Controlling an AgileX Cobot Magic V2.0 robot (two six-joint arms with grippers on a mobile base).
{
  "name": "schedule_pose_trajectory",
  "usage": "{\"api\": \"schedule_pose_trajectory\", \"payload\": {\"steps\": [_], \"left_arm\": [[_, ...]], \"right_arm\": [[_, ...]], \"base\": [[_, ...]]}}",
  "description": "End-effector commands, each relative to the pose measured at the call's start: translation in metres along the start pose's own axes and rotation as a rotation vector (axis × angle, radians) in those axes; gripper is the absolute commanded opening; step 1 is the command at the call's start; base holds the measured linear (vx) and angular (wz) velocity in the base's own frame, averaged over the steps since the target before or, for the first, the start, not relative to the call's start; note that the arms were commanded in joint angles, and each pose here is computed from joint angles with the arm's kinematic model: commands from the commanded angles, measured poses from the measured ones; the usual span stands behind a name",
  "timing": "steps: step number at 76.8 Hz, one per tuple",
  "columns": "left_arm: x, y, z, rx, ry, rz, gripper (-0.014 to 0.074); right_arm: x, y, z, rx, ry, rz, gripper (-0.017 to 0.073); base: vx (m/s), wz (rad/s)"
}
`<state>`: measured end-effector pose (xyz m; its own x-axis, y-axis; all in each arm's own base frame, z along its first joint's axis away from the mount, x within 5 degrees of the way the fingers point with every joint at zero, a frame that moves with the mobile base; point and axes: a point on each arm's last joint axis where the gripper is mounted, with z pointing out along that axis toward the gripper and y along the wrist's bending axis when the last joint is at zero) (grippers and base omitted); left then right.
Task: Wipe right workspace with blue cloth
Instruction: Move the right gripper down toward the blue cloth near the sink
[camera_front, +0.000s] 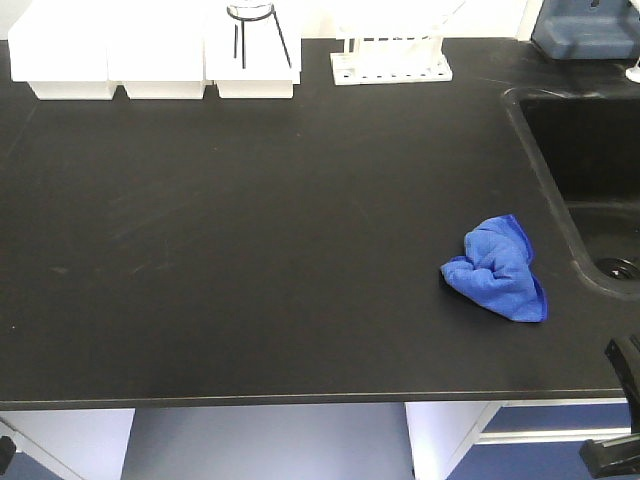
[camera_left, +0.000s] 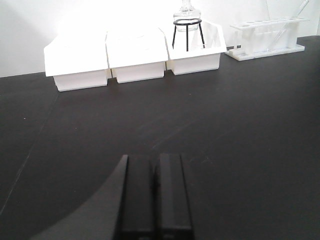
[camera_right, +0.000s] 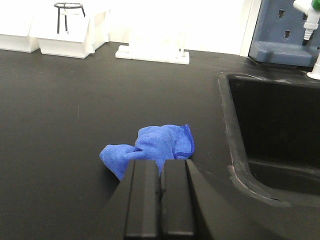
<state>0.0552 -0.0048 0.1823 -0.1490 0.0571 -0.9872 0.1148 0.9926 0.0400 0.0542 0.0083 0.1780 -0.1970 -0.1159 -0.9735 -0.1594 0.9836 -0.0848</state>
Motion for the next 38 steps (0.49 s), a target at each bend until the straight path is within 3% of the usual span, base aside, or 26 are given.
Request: {"api": "schedule_pose_trajectory", "payload": {"steps": [1, 38], "left_arm": [[-0.0159, -0.0009, -0.0026, 0.016, -0.108, -0.003, -0.0006], [-0.0159, -0.0009, -0.0026, 0.016, -0.108, -0.003, -0.0006]], "right_arm": [[-0.0027, -0.0008, 0.0006, 0.012, -0.073, -0.013, -0.0008], [-0.0103, -0.0016, -0.0003, 0.021, -0.157, 0.005, -0.0008]], "base": [[0.0, 0.0], [0.0, 0.0]]}}
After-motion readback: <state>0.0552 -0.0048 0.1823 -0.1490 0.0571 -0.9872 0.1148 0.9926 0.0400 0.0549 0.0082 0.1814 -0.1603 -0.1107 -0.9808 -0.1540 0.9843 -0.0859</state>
